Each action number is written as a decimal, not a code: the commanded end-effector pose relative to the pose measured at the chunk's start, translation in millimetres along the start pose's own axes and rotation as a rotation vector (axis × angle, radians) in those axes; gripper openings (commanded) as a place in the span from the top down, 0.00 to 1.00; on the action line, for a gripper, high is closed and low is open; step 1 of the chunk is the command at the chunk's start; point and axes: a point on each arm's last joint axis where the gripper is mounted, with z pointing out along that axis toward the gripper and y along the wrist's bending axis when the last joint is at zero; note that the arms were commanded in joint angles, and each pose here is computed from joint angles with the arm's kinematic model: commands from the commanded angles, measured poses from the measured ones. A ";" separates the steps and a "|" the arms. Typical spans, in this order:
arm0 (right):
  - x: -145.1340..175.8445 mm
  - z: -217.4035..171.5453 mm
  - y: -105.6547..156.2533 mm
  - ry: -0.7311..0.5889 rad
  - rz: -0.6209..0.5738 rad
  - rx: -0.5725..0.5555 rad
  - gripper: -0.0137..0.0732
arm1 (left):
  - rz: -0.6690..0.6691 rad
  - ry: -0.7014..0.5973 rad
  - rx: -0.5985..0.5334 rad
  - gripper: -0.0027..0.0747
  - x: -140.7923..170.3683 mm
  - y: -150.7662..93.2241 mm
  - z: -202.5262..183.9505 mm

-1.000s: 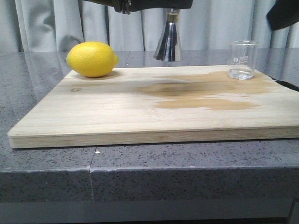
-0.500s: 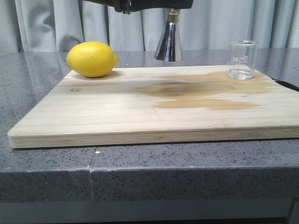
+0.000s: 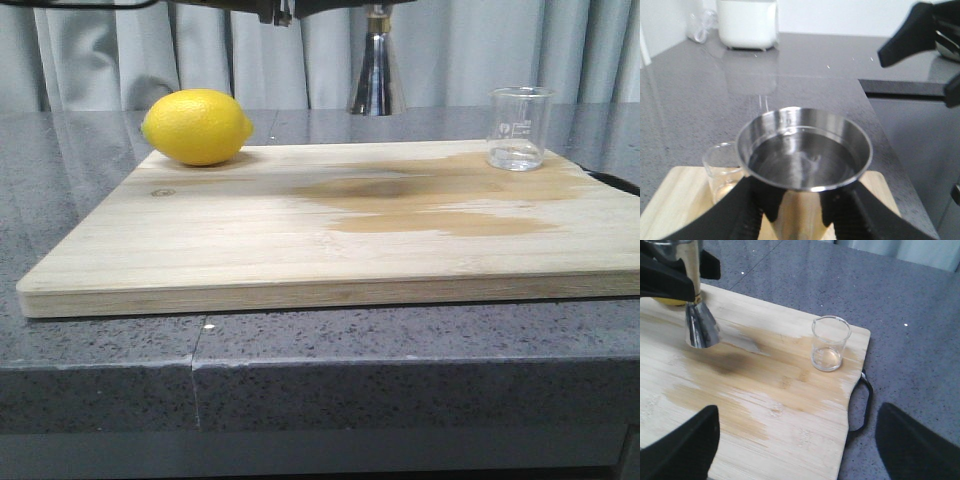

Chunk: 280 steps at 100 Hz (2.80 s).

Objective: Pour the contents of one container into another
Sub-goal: 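Lower the filled jigger onto the board with the left gripper, then open the left gripper and withdraw it from the jigger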

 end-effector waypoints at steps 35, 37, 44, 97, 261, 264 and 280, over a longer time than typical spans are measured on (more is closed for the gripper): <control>-13.8 -5.9 -3.4 -0.097 -0.016 0.032 0.18 | 0.077 -0.114 0.058 0.68 -23.4 -5.6 -5.1; -13.8 -5.9 -3.4 -0.097 -0.016 0.032 0.18 | 0.077 -0.114 0.053 0.68 -23.4 -4.3 -6.9; -13.8 -5.9 -3.4 -0.097 -0.016 0.032 0.18 | 0.083 -0.111 0.044 0.68 -22.0 -2.5 -9.0; -15.1 -6.0 -3.8 -0.111 -0.016 0.037 0.18 | 0.075 -0.068 -0.006 0.68 3.0 2.3 -9.5; -40.7 -35.7 -16.5 0.187 0.070 0.137 0.18 | 0.010 0.570 -0.301 0.33 -62.4 -56.3 -66.0; -40.1 -35.2 -16.5 0.194 0.077 0.137 0.18 | 0.004 0.591 -0.336 0.33 -69.7 -63.1 -72.1; -39.8 -33.3 -17.0 0.199 0.130 0.145 0.18 | -0.097 0.701 -0.589 0.37 -97.6 -95.2 -107.8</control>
